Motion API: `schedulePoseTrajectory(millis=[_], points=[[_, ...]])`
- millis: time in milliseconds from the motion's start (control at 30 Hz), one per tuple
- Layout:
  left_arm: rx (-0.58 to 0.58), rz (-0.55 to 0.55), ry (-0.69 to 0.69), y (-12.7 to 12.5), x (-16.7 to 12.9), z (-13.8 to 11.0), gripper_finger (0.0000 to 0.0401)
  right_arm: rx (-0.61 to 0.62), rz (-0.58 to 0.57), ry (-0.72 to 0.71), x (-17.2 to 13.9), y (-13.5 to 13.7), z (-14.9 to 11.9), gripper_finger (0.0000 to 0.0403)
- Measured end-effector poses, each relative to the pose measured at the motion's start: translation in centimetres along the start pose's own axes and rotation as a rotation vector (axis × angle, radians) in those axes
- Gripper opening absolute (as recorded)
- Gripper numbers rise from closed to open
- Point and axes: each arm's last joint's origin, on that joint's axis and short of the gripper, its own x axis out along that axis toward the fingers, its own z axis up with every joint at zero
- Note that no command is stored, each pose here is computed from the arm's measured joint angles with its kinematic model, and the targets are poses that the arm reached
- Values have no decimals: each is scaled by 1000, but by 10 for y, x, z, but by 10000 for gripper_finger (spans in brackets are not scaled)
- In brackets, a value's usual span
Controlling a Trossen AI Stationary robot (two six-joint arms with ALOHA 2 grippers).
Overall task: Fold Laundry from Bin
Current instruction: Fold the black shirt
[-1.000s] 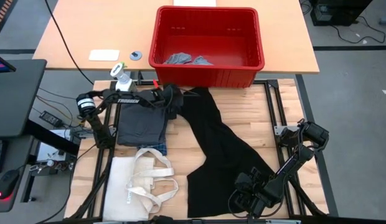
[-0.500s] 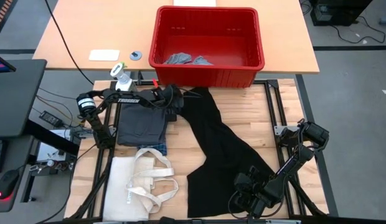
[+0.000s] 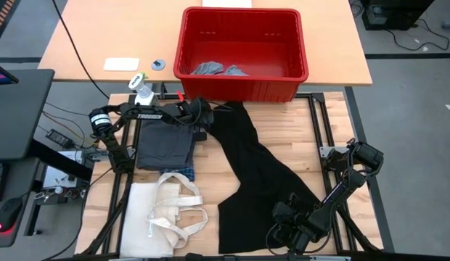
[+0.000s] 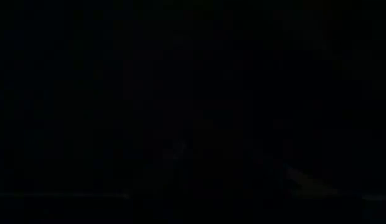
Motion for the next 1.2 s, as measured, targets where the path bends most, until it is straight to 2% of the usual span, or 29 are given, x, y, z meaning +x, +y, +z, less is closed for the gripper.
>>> schedulePoseTrajectory(millis=[167, 267, 333, 433, 633, 700, 767, 867, 1000, 1100, 1200], points=[[16, -3, -23, -2, -6, 13, 3, -4, 0, 0, 0, 0, 0, 151], [-59, 26, -37, 1, -10, 21, 6, -2, 2, -10, 0, 0, 0, 151], [-110, 56, -49, 6, -13, 27, 22, -1, 2, -17, 0, 0, 1, 151], [-141, 51, -27, 9, -16, 29, 74, 2, 6, -29, 0, 1, 1, 151], [-159, 28, 20, 8, -15, 28, 213, -1, 16, -46, 0, 2, 2, 151], [-164, 28, 52, 8, -9, 24, 246, -1, 16, -48, 1, 2, 2, 151], [-173, 34, 78, 11, -1, 20, 261, -3, 17, -49, 1, 3, 4, 151], [-183, 31, 124, 14, 13, 11, 263, -3, 28, -51, 3, 4, 6, 151], [-150, 15, 158, 12, 24, 6, 239, -11, 32, -49, 3, 4, 7, 151], [-91, -1, 162, 9, 25, 7, 198, -16, 32, -43, 3, 4, 6, 151], [-49, -10, 157, 5, 24, 9, 136, -23, 32, -43, 3, 4, 6, 151]])
